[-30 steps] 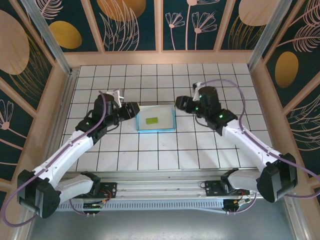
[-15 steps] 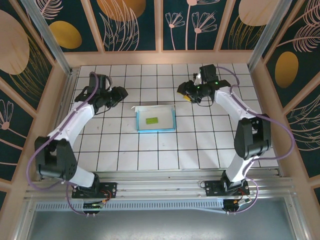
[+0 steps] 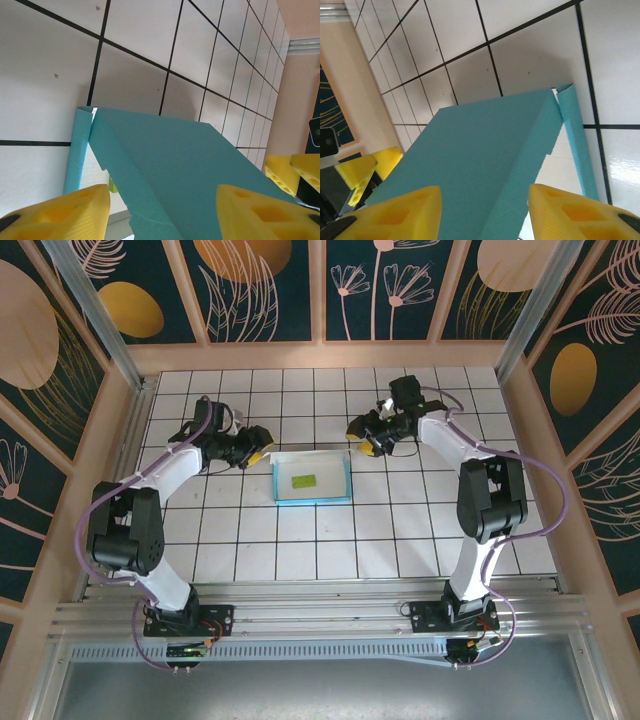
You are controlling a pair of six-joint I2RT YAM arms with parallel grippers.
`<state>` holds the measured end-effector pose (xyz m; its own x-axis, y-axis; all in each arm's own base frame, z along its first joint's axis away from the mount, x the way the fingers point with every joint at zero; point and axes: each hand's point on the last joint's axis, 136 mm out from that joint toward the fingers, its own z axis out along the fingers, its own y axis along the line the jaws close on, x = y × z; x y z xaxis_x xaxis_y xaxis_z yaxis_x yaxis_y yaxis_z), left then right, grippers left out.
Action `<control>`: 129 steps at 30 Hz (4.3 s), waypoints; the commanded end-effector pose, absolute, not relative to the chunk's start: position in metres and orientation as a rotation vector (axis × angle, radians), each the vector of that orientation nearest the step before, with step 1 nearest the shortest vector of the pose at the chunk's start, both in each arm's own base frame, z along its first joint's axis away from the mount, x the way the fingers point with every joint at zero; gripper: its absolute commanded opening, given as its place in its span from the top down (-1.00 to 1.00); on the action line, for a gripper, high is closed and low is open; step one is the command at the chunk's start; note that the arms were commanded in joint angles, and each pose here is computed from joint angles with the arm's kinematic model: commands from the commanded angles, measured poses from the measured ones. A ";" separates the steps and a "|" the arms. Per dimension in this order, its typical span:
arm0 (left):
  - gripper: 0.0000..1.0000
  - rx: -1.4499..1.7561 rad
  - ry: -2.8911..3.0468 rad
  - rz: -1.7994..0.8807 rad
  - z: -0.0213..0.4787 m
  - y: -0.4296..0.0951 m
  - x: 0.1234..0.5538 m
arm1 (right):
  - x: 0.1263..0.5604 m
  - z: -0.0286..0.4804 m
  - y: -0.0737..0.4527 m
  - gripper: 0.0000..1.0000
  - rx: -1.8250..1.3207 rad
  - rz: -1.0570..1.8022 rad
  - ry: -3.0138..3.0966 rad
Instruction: Fold the paper box
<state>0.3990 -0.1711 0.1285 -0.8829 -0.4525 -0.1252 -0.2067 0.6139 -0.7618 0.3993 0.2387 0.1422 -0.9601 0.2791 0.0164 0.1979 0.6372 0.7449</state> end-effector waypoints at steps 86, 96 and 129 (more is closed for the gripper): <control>0.43 -0.586 2.611 -1.108 0.081 -0.169 0.384 | 0.382 0.115 0.253 0.16 0.284 0.931 2.761; 0.38 -0.527 2.633 -1.118 0.084 -0.178 0.374 | 0.373 0.096 0.262 0.17 0.246 0.878 2.816; 0.76 -0.567 2.718 -1.035 0.043 -0.178 0.355 | 0.361 0.073 0.258 0.50 0.238 0.790 2.831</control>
<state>0.3661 -0.1818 0.0547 -0.9117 -0.4065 -0.0604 -0.2506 0.6663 -0.7023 0.3606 0.2576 0.0698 -0.9707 0.2145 -0.1083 0.1244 0.8342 0.5373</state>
